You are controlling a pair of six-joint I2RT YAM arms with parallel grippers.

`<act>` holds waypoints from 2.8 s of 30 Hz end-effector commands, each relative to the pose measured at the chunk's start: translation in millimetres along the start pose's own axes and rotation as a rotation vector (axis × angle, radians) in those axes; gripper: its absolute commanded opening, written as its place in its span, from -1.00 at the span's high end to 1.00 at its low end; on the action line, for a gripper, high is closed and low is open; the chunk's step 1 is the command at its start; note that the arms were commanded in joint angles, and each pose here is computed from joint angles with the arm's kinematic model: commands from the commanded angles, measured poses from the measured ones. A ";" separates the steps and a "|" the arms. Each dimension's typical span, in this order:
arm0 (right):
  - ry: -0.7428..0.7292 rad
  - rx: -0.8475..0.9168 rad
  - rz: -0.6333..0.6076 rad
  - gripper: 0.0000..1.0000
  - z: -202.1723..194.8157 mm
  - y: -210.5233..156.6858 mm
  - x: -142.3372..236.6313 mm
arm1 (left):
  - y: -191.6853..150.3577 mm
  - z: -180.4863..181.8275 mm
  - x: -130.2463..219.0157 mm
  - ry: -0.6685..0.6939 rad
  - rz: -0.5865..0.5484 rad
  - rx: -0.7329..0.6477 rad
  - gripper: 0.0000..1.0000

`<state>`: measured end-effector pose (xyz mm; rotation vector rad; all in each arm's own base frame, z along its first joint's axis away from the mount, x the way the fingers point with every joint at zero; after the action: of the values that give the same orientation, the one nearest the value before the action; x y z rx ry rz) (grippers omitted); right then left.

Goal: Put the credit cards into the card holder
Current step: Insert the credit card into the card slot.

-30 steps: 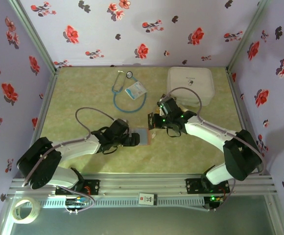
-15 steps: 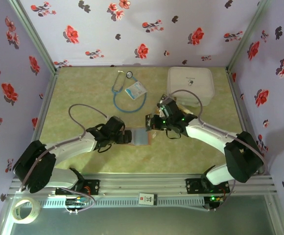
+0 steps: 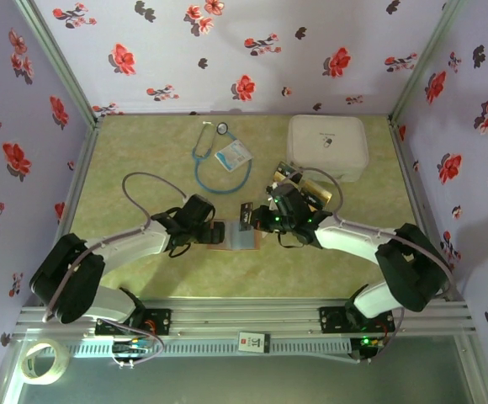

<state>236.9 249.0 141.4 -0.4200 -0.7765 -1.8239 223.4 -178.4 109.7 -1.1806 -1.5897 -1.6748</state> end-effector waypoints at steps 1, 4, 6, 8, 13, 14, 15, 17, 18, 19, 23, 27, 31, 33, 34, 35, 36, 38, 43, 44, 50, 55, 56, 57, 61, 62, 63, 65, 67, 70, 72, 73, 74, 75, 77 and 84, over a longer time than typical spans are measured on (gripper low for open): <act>0.056 -0.002 -0.033 1.00 6.6 1.6 -2.1 | -7.6 6.7 -4.8 0.032 0.030 -0.023 -0.99; 0.056 -0.005 -0.026 1.00 3.4 -0.4 -4.6 | -11.3 8.4 -6.9 0.039 0.039 -0.022 -0.99; 0.057 -0.007 -0.018 1.00 0.5 -3.4 -7.1 | -13.3 10.2 -8.0 0.050 0.043 -0.022 -0.99; 0.048 -0.005 -0.005 1.00 -2.2 -5.8 -9.9 | -15.4 11.8 -9.5 0.062 0.049 -0.024 -0.99; 0.057 0.003 0.016 1.00 -5.4 -11.8 -15.9 | -20.8 15.5 -13.4 0.089 0.067 -0.028 -0.99; 0.059 0.002 0.019 1.00 -6.3 -13.2 -16.9 | -21.4 16.6 -14.2 0.095 0.069 -0.026 -0.99; 0.061 0.001 0.018 1.00 -6.7 -13.3 -17.3 | -22.4 17.1 -14.6 0.100 0.070 -0.026 -0.99; 0.070 0.000 0.018 1.00 -6.9 -14.2 -18.5 | -23.7 18.0 -15.6 0.108 0.073 -0.024 -0.99; 0.072 -0.002 0.020 1.00 -8.0 -15.1 -19.0 | -23.7 18.4 -15.8 0.111 0.073 -0.021 -0.99; 0.074 -0.003 0.019 1.00 -8.2 -15.2 -19.5 | -24.4 19.0 -16.1 0.115 0.075 -0.019 -0.99; 0.091 -0.006 0.022 1.00 -9.3 -16.9 -22.5 | -26.6 20.3 -17.6 0.123 0.082 -0.013 -0.99; 0.106 -0.005 0.030 1.00 -9.0 -18.5 -25.9 | -30.0 22.3 -18.8 0.133 0.088 -0.011 -0.99; 0.116 -0.004 0.035 1.00 -9.3 -19.7 -29.2 | -32.7 23.5 -20.2 0.138 0.096 -0.009 -0.99; 0.119 -0.004 0.037 1.00 -9.0 -20.2 -30.5 | -34.0 24.1 -20.8 0.141 0.101 -0.010 -0.99; 0.117 -0.005 0.038 1.00 -10.1 -20.8 -31.2 | -34.1 24.2 -20.8 0.141 0.101 -0.010 -0.99; 0.116 -0.005 0.037 1.00 -10.6 -20.8 -31.7 | -33.6 23.9 -20.7 0.140 0.100 -0.009 -0.99; 0.116 -0.005 0.038 1.00 -11.3 -21.1 -32.2 | -33.3 23.7 -20.5 0.139 0.098 -0.008 -0.99; 0.118 -0.004 0.041 1.00 -11.6 -21.9 -33.6 | -33.2 23.7 -20.7 0.139 0.098 -0.009 -0.99; 0.117 -0.005 0.048 1.00 -14.6 -23.8 -36.7 | -33.0 23.5 -20.8 0.139 0.099 -0.009 -0.99; 0.115 -0.006 0.047 1.00 -15.6 -23.7 -37.3 | -32.6 23.4 -20.8 0.139 0.097 -0.010 -0.99; 0.114 -0.007 0.054 1.00 -19.3 -26.1 -40.6 | -33.1 23.3 -20.8 0.138 0.099 -0.010 -0.99; 0.121 -0.011 0.065 1.00 -21.0 -28.1 -43.1 | -32.8 23.4 -20.9 0.138 0.097 -0.007 -0.99; 0.121 -0.013 0.066 1.00 -21.6 -28.2 -43.6 | -32.4 23.2 -20.7 0.139 0.096 -0.007 -0.99; 0.121 -0.015 0.070 1.00 -22.2 -29.0 -44.3 | -32.7 23.4 -20.8 0.138 0.097 -0.010 -0.99; 0.124 -0.019 0.072 1.00 -23.5 -29.8 -46.0 | -32.2 23.2 -20.6 0.138 0.095 -0.009 -0.99; 0.123 -0.022 0.074 1.00 -24.2 -30.2 -46.4 | -32.0 23.2 -20.7 0.138 0.095 -0.008 -0.99; 0.126 -0.023 0.075 1.00 -24.1 -30.4 -46.7 | -32.5 23.0 -20.8 0.137 0.096 -0.009 -0.99; 0.131 -0.025 0.079 1.00 -24.2 -30.9 -47.4 | -32.4 23.4 -21.1 0.139 0.096 -0.008 -0.99; 0.137 -0.028 0.084 1.00 -24.5 -31.9 -48.1 | -32.0 23.0 -21.0 0.137 0.096 -0.007 -0.99; 0.144 -0.032 0.090 1.00 -25.5 -32.8 -49.1 | -32.3 22.7 -21.2 0.137 0.097 -0.010 -0.99; 0.149 -0.033 0.092 1.00 -25.5 -33.6 -49.5 | -32.3 23.0 -21.1 0.137 0.097 -0.008 -0.99; 0.151 -0.036 0.093 1.00 -25.9 -34.2 -49.5 | -31.8 22.7 -21.2 0.137 0.097 -0.007 -0.99; 0.153 -0.037 0.094 1.00 -26.3 -34.5 -49.6 | -32.1 23.0 -21.3 0.138 0.098 -0.008 -0.99; 0.154 -0.039 0.095 1.00 -26.8 -35.0 -49.5 | -32.1 23.0 -21.2 0.138 0.097 -0.008 -0.99; 0.156 -0.044 0.097 1.00 -28.3 -36.1 -49.5 | -31.8 22.7 -21.3 0.137 0.097 -0.007 -0.99; 0.173 -0.068 0.110 1.00 -32.9 -41.4 -49.3 | -32.1 22.7 -21.6 0.137 0.099 -0.007 -0.99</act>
<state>225.9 269.9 81.8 -0.3254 -0.5941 -1.7782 213.9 -163.7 82.3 -1.1413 -1.4714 -1.6752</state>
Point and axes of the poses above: each hand's point on the last joint's axis, 136 mm out from that joint toward the fingers, its own x axis back along the fingers, its own z axis along the line the jaws close on, y = z × x, the point moved 7 cm from there along x, back along the fingers, and after that the axes turned 5 degrees about -x, right-handed, at the moved point
